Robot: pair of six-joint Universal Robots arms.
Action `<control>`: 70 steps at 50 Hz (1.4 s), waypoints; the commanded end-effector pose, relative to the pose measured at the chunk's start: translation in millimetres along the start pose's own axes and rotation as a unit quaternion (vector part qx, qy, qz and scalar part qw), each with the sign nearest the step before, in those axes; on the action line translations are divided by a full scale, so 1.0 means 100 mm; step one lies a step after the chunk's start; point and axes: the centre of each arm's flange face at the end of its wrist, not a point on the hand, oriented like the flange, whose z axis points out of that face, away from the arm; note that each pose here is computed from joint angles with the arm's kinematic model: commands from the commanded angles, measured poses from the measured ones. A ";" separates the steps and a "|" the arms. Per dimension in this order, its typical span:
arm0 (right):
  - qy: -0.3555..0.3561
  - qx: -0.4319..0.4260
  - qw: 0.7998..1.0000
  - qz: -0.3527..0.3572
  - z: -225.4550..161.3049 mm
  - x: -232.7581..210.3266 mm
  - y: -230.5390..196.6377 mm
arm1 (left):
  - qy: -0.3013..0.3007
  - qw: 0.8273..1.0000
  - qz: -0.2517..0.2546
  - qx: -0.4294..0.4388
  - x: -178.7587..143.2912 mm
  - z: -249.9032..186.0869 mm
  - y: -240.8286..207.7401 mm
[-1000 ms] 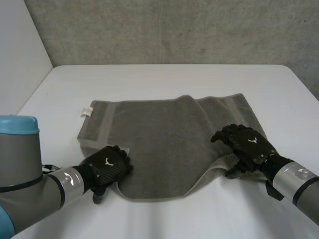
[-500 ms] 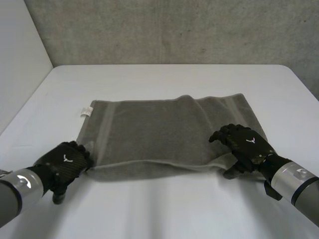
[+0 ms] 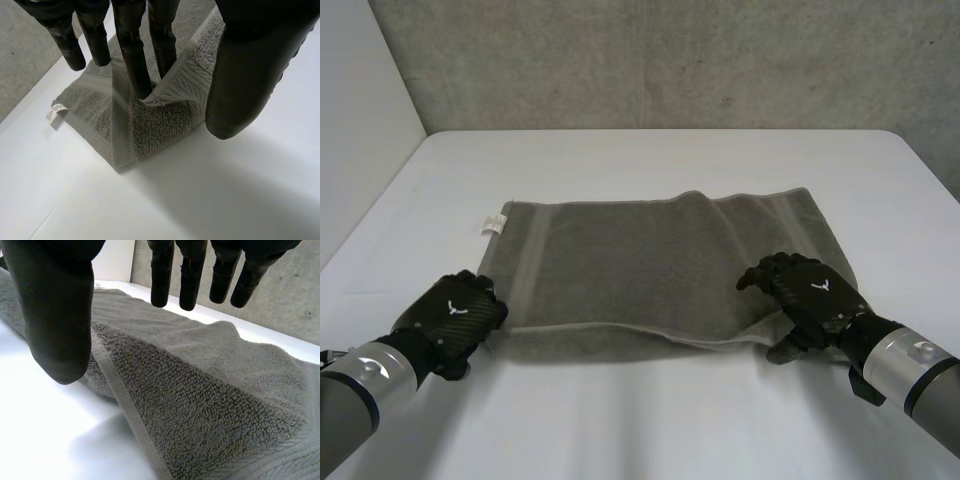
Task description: Fold the towel.
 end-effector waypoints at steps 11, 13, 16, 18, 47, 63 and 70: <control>-0.010 -0.031 0.999 0.019 -0.06 -0.09 0.10 | 0.012 1.000 -0.006 0.013 0.18 0.24 0.09; -0.015 -0.032 0.999 0.019 -0.06 -0.12 0.11 | -0.004 1.000 -0.011 0.010 0.15 0.30 0.11; -0.029 -0.034 0.999 0.015 -0.05 -0.20 0.13 | -0.007 1.000 -0.014 0.004 0.14 0.33 0.14; -0.032 -0.034 0.999 0.013 -0.05 -0.22 0.14 | -0.007 1.000 -0.015 0.004 0.14 0.33 0.14; 0.090 0.021 0.995 -0.041 0.37 0.25 0.10 | -0.019 0.994 -0.089 0.061 0.09 0.18 -0.16; 0.098 0.025 0.994 -0.040 0.24 0.29 -0.02 | -0.013 0.994 -0.083 0.070 0.12 0.19 -0.21; 0.045 -0.001 0.999 -0.020 0.20 0.16 0.07 | -0.016 0.994 -0.085 0.069 0.10 0.21 -0.20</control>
